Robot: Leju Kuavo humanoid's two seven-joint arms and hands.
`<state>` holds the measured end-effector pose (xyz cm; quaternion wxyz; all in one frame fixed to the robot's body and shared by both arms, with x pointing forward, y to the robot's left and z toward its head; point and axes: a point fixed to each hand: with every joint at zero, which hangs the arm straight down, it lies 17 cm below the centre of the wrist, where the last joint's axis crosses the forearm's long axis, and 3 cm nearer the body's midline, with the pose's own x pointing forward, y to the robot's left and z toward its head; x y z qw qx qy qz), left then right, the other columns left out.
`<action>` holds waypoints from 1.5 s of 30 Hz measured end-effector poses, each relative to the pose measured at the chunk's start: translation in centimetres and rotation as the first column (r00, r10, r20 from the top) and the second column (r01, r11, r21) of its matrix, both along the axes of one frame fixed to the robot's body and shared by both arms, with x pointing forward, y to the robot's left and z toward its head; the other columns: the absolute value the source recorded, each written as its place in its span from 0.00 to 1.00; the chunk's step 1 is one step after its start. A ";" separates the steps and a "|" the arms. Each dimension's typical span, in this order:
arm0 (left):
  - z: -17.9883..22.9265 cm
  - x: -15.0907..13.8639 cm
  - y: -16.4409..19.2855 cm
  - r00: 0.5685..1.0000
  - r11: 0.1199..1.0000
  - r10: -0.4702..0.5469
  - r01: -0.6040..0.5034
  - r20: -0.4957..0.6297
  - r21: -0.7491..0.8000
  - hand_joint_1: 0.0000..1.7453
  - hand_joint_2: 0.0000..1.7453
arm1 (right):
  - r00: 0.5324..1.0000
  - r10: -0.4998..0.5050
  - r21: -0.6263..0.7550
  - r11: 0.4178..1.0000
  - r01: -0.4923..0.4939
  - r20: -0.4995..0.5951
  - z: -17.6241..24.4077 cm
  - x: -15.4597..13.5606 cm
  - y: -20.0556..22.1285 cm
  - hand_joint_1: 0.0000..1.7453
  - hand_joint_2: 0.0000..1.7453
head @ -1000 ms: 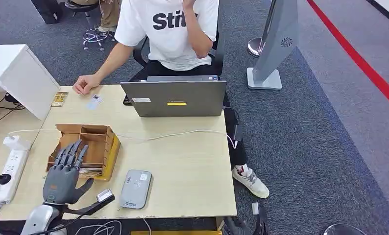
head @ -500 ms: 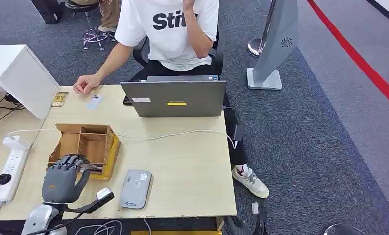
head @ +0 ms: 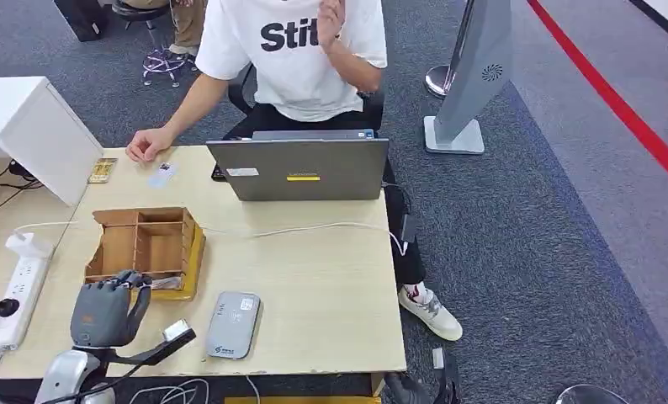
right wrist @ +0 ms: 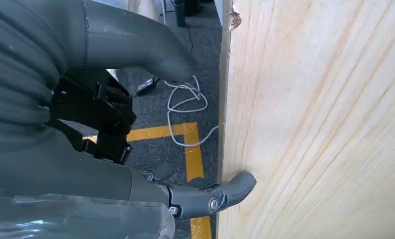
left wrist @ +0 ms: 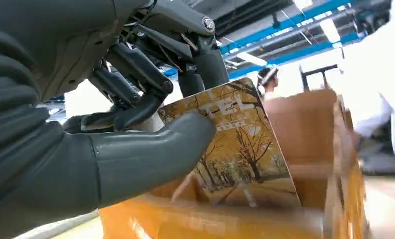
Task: Pass the card to the sensor for recognition and then transmit it.
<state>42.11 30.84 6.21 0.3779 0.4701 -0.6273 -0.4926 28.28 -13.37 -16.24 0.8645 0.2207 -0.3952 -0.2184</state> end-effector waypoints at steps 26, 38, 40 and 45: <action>13.0 3.9 -2.7 0.962 0.998 -0.046 0.056 0.269 -0.030 1.00 1.00 | 1.000 0.009 -0.010 1.000 -0.009 -0.010 -0.1 0.2 0.0 0.00 1.00; 14.2 5.0 -1.8 0.961 0.998 -0.020 0.036 0.276 -0.051 0.87 1.00 | 1.000 0.011 -0.010 1.000 -0.011 -0.009 0.0 0.3 0.1 0.00 1.00; 14.2 5.0 -1.7 0.960 0.998 -0.020 0.035 0.278 -0.051 0.00 1.00 | 1.000 0.010 -0.009 1.000 -0.010 -0.008 0.0 0.3 0.1 0.00 1.00; 13.1 3.7 -1.9 0.959 0.998 -0.038 0.049 0.281 -0.033 0.00 1.00 | 1.000 0.000 -0.007 1.000 0.000 -0.005 0.0 0.4 -0.1 0.00 1.00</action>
